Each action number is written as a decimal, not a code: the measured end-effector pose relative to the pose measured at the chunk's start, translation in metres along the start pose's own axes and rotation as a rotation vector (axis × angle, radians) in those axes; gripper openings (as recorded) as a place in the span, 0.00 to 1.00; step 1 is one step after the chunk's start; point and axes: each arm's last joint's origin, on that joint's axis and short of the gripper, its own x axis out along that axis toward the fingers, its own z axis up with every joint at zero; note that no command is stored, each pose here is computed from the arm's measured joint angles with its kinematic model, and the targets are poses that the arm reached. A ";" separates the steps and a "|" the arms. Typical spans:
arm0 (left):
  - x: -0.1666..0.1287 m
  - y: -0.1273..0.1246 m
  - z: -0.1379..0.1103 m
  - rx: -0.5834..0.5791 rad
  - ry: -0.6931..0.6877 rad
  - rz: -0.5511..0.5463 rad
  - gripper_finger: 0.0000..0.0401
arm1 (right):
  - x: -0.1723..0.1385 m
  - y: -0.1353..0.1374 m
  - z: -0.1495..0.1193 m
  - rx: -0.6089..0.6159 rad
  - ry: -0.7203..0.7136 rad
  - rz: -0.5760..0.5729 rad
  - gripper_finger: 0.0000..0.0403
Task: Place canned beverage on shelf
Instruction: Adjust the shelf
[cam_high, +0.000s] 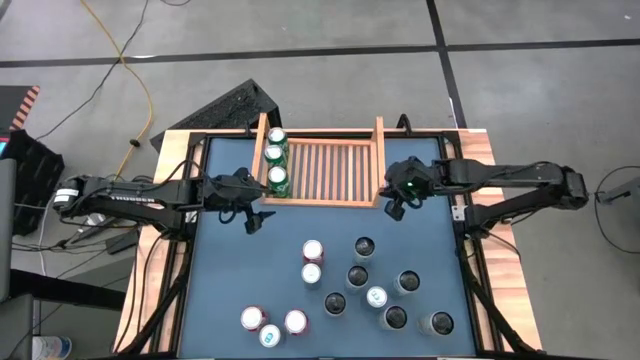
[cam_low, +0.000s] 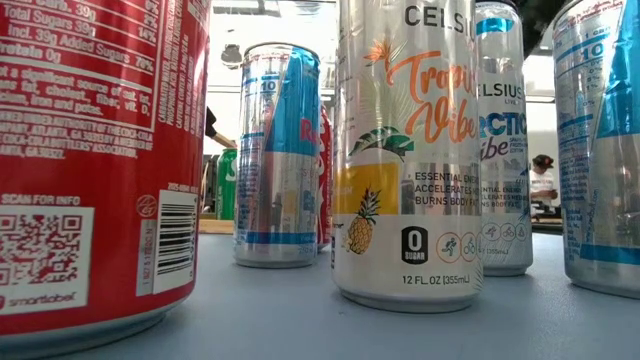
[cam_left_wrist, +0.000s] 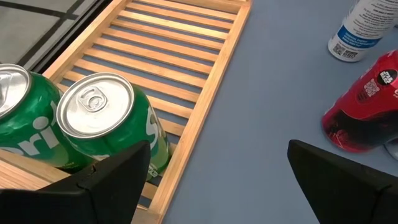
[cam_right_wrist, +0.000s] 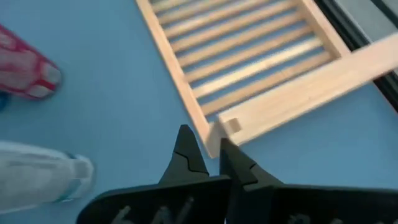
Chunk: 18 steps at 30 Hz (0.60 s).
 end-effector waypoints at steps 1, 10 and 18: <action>0.000 0.000 0.000 0.000 0.000 0.000 0.92 | 0.003 -0.002 -0.001 -0.004 0.020 -0.011 0.00; 0.000 0.000 0.000 0.014 -0.001 0.002 0.92 | 0.025 -0.007 0.002 0.008 0.094 -0.066 0.00; 0.000 0.000 0.000 0.025 -0.003 0.007 0.92 | 0.026 -0.010 0.003 0.015 0.098 -0.071 0.00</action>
